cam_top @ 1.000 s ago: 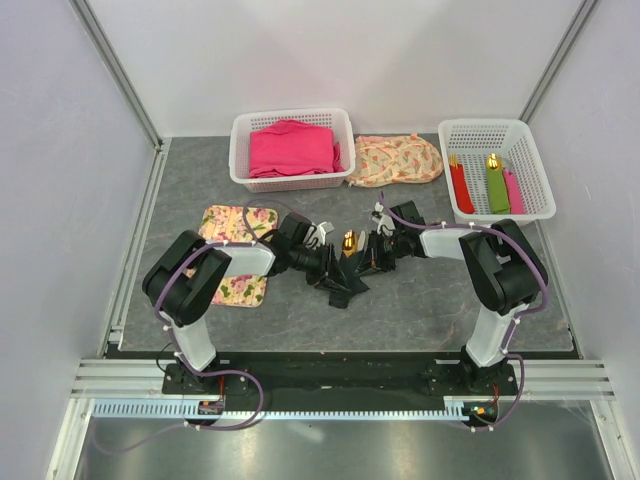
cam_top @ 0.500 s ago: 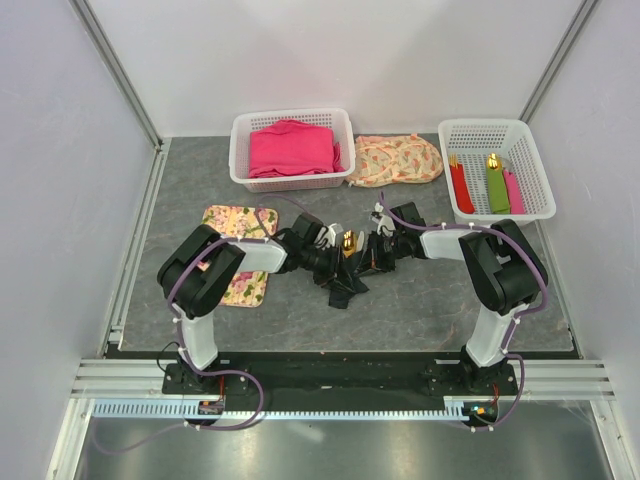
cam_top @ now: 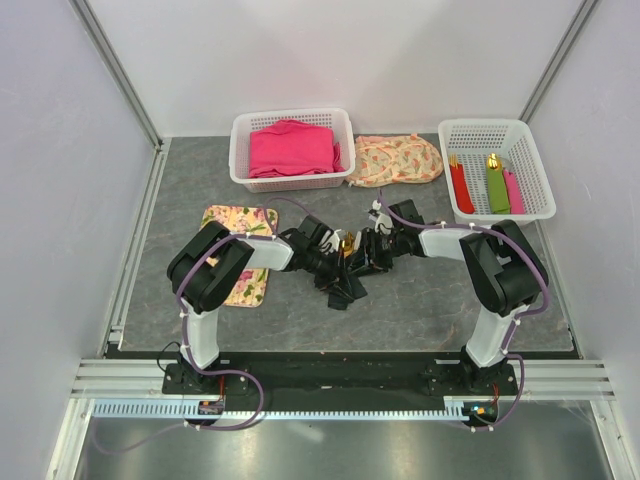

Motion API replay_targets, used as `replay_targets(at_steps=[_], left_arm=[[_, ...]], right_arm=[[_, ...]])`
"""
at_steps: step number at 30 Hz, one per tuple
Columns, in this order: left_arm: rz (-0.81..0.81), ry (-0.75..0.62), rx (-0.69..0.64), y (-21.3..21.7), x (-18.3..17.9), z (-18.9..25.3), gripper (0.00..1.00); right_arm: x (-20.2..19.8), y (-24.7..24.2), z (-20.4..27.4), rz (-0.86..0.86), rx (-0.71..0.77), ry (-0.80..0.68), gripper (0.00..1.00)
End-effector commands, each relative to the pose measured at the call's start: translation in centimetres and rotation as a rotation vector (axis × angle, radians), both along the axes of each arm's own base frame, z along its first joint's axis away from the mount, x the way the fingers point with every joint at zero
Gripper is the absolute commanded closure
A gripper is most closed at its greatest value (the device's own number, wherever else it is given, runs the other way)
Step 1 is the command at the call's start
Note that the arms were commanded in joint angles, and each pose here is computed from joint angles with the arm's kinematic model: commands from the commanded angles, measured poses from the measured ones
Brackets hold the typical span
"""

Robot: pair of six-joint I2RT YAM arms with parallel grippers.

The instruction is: Place the utensils on the paper napkin and roll it up

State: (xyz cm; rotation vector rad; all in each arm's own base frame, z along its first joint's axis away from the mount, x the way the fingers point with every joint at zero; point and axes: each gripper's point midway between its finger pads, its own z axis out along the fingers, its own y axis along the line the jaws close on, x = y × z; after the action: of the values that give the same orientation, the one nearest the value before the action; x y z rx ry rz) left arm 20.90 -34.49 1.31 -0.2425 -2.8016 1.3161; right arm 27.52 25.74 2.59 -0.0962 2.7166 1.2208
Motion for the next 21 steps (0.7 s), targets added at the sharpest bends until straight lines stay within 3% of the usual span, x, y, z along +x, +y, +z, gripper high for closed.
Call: replay_targets(at_steps=[1,15,17,20,21], left_arm=[[-0.017,-0.024,0.076,0.9,-0.1,-1.8,0.90],[-0.006,-0.041,0.068,0.7,0.3,-1.4,0.89],[-0.002,-0.044,0.069,0.7,0.5,-1.4,0.89],[0.004,-0.051,0.063,0.6,0.7,-1.3,0.89],[0.006,-0.061,0.054,0.5,0.8,-0.9,0.88]], right_arm=[[0.9,-0.8,-1.4,-0.025,-0.086,-0.008,0.54],[-2.3,-1.9,-3.2,0.036,-0.121,0.052,0.64],[-2.6,-1.9,-3.4,0.043,-0.123,0.059,0.69],[-3.2,-2.0,-4.0,0.062,-0.137,0.065,0.86],[-3.2,-2.1,-4.3,0.067,-0.149,0.060,0.97]])
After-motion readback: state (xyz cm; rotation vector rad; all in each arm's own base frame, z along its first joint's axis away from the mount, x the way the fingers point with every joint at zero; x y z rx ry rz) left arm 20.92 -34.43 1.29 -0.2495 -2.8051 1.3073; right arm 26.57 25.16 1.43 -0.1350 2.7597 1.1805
